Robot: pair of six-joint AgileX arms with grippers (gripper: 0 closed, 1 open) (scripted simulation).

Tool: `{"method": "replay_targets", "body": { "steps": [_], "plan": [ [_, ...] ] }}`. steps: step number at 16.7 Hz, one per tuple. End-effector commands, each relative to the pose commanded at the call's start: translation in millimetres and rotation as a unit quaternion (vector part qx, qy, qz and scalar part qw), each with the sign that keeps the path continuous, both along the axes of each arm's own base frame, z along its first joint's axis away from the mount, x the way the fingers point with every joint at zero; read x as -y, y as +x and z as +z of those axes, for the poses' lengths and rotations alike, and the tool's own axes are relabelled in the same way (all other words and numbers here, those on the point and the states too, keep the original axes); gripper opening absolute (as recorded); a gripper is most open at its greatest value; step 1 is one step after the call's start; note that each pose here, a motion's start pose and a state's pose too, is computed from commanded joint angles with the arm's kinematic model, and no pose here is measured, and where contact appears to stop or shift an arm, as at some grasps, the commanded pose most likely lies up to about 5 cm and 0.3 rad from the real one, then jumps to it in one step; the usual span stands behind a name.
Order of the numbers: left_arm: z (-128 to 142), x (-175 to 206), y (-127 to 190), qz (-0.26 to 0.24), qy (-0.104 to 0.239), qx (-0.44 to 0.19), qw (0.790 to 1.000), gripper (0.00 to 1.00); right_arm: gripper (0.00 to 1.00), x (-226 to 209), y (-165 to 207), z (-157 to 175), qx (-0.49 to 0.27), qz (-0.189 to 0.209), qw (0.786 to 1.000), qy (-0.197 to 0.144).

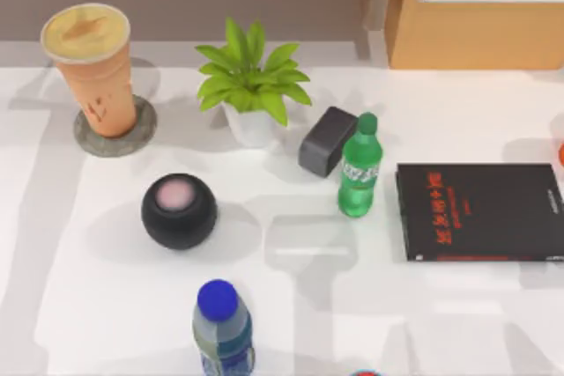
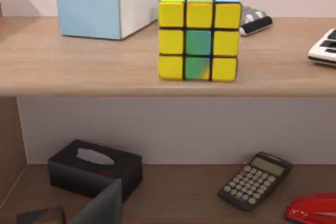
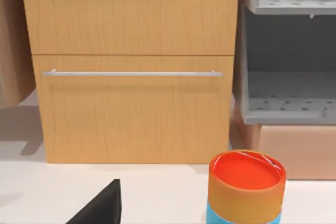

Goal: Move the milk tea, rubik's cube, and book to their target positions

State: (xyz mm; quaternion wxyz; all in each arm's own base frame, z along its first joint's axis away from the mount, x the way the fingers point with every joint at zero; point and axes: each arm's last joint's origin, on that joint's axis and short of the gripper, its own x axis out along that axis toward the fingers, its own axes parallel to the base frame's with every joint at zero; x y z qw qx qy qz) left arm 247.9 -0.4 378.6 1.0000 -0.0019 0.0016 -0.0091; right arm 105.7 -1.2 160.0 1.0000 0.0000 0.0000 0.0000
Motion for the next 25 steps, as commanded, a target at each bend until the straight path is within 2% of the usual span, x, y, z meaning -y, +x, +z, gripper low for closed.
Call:
{"method": "replay_targets", "body": {
  "steps": [3,6,10,13,16,21,25],
  "plan": [
    [-40.9,-0.1,-63.4,0.003,0.0,0.002,1.0,1.0,1.0,0.0,0.0,0.0,0.0,0.0,1.0,0.0],
    [-97.2,0.2,-107.7,0.006,0.0,0.0,1.0,1.0,1.0,0.0,0.0,0.0,0.0,0.0,1.0,0.0],
    [-169.4,0.5,-136.4,0.009,0.001,0.0,1.0,1.0,1.0,0.0,0.0,0.0,0.0,0.0,1.0,0.0],
    [-205.1,0.7,-141.8,0.009,0.002,0.002,1.0,1.0,1.0,0.0,0.0,0.0,0.0,0.0,1.0,0.0],
    [-218.6,0.8,-142.2,0.009,0.002,0.002,1.0,1.0,1.0,0.0,0.0,0.0,0.0,0.0,1.0,0.0],
    [-218.6,0.8,-142.2,0.009,0.002,0.002,1.0,1.0,1.0,0.0,0.0,0.0,0.0,0.0,1.0,0.0],
    [-218.6,0.8,-142.2,0.009,0.002,0.002,1.0,1.0,1.0,3.3,1.5,30.9,0.025,-0.002,1.0,-0.002]
  ]
}}
